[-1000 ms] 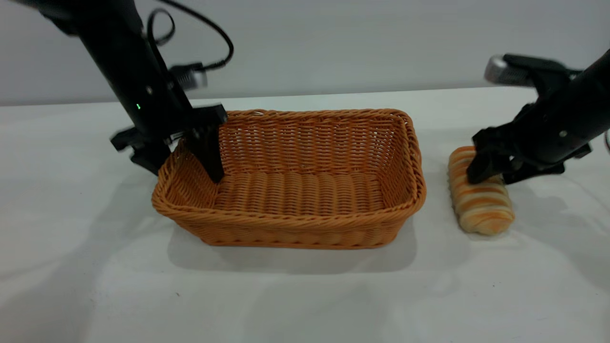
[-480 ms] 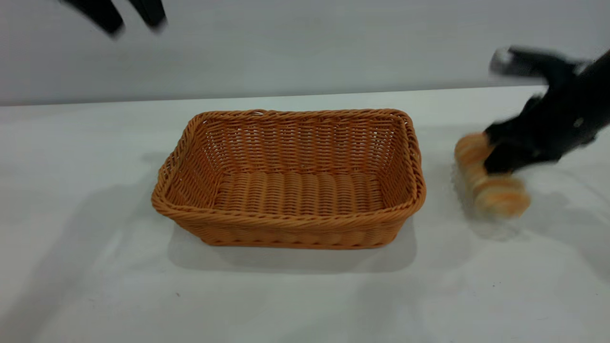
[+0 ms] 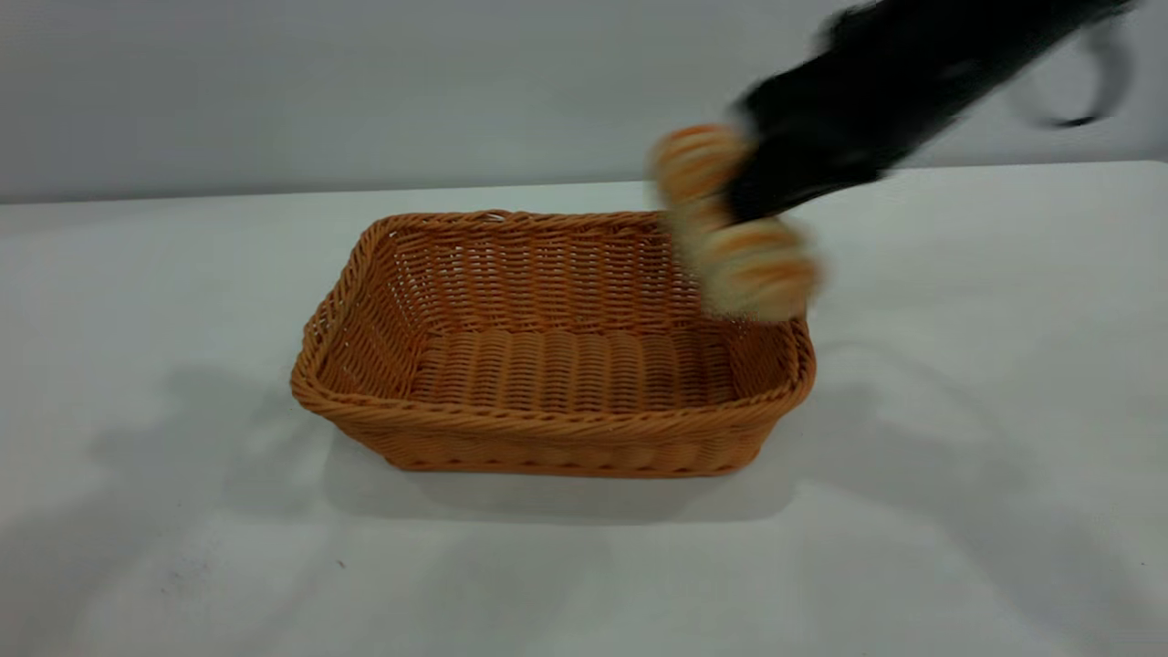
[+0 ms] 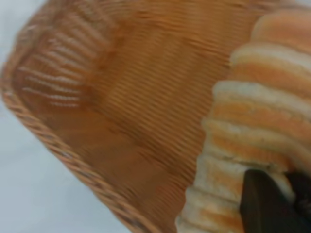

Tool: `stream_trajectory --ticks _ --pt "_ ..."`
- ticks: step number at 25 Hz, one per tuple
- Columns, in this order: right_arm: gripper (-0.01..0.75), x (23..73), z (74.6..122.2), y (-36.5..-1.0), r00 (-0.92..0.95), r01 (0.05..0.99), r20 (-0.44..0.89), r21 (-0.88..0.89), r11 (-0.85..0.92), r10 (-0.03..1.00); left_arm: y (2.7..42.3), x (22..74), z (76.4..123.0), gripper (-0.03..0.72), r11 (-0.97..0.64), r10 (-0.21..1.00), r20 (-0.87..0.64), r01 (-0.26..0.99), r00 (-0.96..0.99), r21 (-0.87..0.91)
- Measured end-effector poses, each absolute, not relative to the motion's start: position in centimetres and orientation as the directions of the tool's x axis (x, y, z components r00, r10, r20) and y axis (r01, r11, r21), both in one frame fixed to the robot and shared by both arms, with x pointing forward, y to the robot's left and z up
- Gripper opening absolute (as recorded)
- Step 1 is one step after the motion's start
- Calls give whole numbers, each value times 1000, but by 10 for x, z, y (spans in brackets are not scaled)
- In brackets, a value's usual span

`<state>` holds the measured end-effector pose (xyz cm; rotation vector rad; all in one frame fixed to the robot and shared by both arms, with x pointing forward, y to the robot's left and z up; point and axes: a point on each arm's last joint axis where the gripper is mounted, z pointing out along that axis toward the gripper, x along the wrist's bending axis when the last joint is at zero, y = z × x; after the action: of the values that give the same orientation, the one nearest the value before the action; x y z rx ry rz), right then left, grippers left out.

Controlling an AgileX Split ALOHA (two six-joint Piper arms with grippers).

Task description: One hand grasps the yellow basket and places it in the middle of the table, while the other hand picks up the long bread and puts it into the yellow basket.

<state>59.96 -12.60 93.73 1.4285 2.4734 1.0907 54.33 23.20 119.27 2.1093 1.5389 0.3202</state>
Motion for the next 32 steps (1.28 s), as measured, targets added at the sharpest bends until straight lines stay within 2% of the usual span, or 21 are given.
stream_trajectory --ticks 3,5,8,10,12,15,19,22,27,32 --pt "196 604 919 -87 -607 697 243 621 359 757 235 525 1206 584 -232 936 -93 793 339 563" --pt "327 606 910 -75 -619 696 251 614 372 744 238 511 1211 584 -242 933 -83 780 350 577" --pt "549 605 918 -75 -641 699 286 601 388 712 242 491 1212 584 -249 934 -66 775 350 581" --pt "628 598 936 -84 -671 698 319 576 425 669 247 476 1208 584 -258 938 -45 779 344 572" --pt "648 589 971 -100 -682 702 340 554 448 647 252 461 1200 584 -266 941 -26 787 336 557" --pt "623 564 1027 -131 -697 693 300 517 503 652 259 434 1184 584 -274 944 -10 805 329 526" --pt "585 508 1088 -166 -684 681 182 504 531 706 265 397 1152 584 -277 945 -21 836 325 473" --pt "579 459 1108 -190 -641 701 135 504 504 756 270 372 1126 584 -282 946 -25 857 324 430" --pt "579 390 1100 -224 -563 724 74 525 448 823 276 334 1086 584 -285 946 -32 876 323 390" --pt "579 336 1055 -254 -482 767 20 492 411 876 281 306 1055 584 -241 958 -48 884 283 400"
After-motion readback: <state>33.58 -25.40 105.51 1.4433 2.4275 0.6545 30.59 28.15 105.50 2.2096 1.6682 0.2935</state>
